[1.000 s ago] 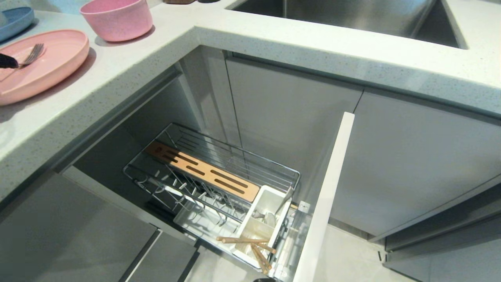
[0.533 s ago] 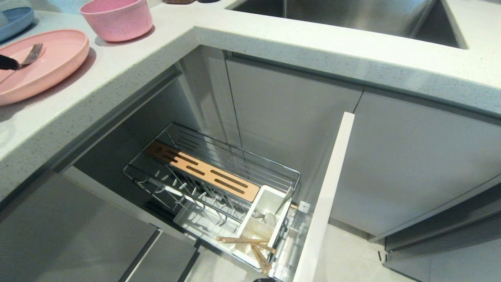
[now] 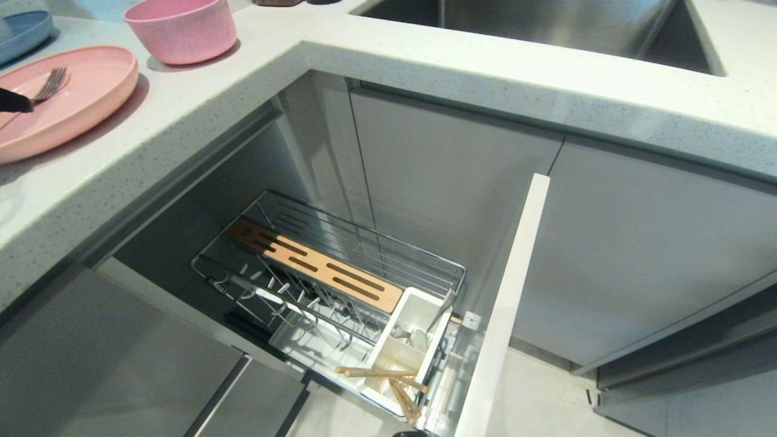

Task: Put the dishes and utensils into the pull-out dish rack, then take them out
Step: Pick up the fork and place it in the cupboard

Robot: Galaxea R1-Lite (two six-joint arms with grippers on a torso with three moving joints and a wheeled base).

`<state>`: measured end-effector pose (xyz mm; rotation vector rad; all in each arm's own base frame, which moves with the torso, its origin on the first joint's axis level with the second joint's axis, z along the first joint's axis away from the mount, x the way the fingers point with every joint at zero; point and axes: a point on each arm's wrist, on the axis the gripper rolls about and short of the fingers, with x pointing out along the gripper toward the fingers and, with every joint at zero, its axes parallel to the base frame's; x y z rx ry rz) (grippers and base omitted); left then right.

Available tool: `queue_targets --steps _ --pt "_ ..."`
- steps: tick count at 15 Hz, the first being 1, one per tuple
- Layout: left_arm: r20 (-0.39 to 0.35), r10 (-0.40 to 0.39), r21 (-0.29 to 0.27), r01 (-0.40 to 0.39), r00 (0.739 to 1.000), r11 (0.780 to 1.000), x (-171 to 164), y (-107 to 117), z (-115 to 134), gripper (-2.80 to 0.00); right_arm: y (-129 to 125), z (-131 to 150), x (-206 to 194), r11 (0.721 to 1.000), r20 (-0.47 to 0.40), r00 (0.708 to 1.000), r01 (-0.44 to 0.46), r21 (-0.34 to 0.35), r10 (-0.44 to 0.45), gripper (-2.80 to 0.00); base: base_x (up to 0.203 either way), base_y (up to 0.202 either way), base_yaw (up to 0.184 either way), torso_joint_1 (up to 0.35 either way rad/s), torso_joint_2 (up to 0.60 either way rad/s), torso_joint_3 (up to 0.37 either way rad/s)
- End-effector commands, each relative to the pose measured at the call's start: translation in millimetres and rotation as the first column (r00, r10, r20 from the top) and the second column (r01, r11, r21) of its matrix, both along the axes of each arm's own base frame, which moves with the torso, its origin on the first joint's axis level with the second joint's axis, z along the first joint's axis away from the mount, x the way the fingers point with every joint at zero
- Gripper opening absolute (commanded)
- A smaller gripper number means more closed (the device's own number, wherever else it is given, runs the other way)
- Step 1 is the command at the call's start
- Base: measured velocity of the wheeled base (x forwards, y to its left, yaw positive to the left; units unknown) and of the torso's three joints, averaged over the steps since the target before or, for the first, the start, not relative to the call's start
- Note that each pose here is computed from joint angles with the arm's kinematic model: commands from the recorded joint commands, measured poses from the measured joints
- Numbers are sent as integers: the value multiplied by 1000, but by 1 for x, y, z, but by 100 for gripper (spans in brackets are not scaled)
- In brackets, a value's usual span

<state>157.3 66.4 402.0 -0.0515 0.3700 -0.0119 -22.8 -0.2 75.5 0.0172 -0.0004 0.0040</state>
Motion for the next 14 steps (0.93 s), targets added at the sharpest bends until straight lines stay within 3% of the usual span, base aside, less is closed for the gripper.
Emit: queue_targets --steps 1,7,8,14 --pt "-7 -10 -3 10 1000 1000 1 -1 -1 0 0 0 0 1000 -1 1000 0 0 0 -280 0 0 0 0 0 0" --pt "-16 -23 14 23 1000 1000 4 -1 -3 0 0 0 0 1000 -2 1000 0 0 0 -280 0 0 0 0 0 0" --pt "-16 -22 13 22 1000 1000 4 -1 -3 -280 0 0 0 1000 -1 1000 -1 0 1 -280 0 0 0 0 0 0" --pt "-14 -21 12 21 1000 1000 4 -1 -2 -280 0 0 0 1000 -2 1000 0 1 0 -280 0 0 0 0 0 0"
